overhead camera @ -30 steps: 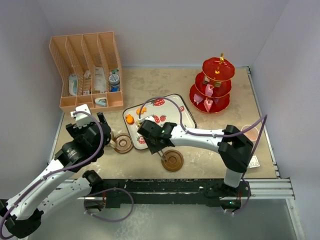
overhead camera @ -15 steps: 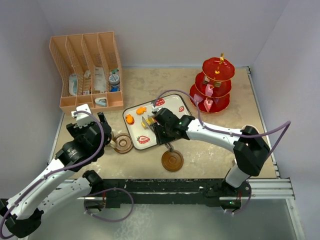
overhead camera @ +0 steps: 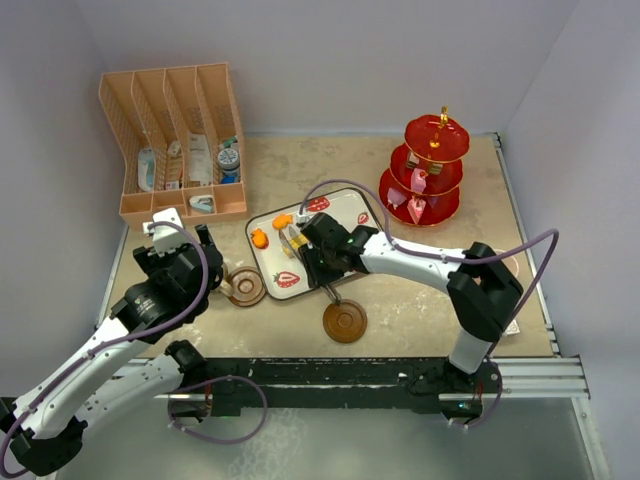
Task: Serve the afternoon tea
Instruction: Pick up the desert from the tray.
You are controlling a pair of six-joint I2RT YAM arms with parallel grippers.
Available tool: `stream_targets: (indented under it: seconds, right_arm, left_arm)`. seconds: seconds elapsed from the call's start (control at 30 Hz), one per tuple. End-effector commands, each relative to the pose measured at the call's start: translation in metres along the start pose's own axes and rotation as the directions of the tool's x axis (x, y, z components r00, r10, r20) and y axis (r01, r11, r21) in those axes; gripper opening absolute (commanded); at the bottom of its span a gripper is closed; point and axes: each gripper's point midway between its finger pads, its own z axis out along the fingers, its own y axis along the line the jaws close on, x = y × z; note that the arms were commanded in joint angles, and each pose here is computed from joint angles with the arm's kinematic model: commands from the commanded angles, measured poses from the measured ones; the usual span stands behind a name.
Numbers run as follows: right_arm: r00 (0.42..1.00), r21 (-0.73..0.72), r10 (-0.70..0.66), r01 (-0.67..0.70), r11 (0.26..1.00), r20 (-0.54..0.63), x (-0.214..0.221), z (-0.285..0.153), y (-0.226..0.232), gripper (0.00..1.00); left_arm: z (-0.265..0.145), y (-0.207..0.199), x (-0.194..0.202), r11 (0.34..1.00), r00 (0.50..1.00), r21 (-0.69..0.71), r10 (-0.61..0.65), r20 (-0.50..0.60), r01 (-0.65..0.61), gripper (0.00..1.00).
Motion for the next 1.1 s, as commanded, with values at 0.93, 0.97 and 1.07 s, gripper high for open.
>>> stream_targets:
  seconds: [0.93, 0.97, 1.07]
  right_arm:
    - [0.928, -0.338, 0.355, -0.301, 0.892, 0.109, 0.007, -0.063, 0.001, 0.39]
    - [0.928, -0.350, 0.358, -0.304, 0.886, 0.101, 0.008, -0.061, 0.002, 0.40]
    - [0.925, -0.364, 0.372, -0.322, 0.874, 0.077, 0.011, -0.056, 0.003, 0.42]
  left_arm:
    - [-0.003, -0.003, -0.013, 0.999, 0.999, 0.021, -0.040, 0.018, 0.039, 0.88]
    - [-0.003, -0.003, -0.014, 0.999, 0.999, 0.020, -0.038, 0.019, 0.038, 0.88]
    - [-0.003, -0.003, -0.014, 0.999, 0.999, 0.021, -0.040, 0.019, 0.039, 0.88]
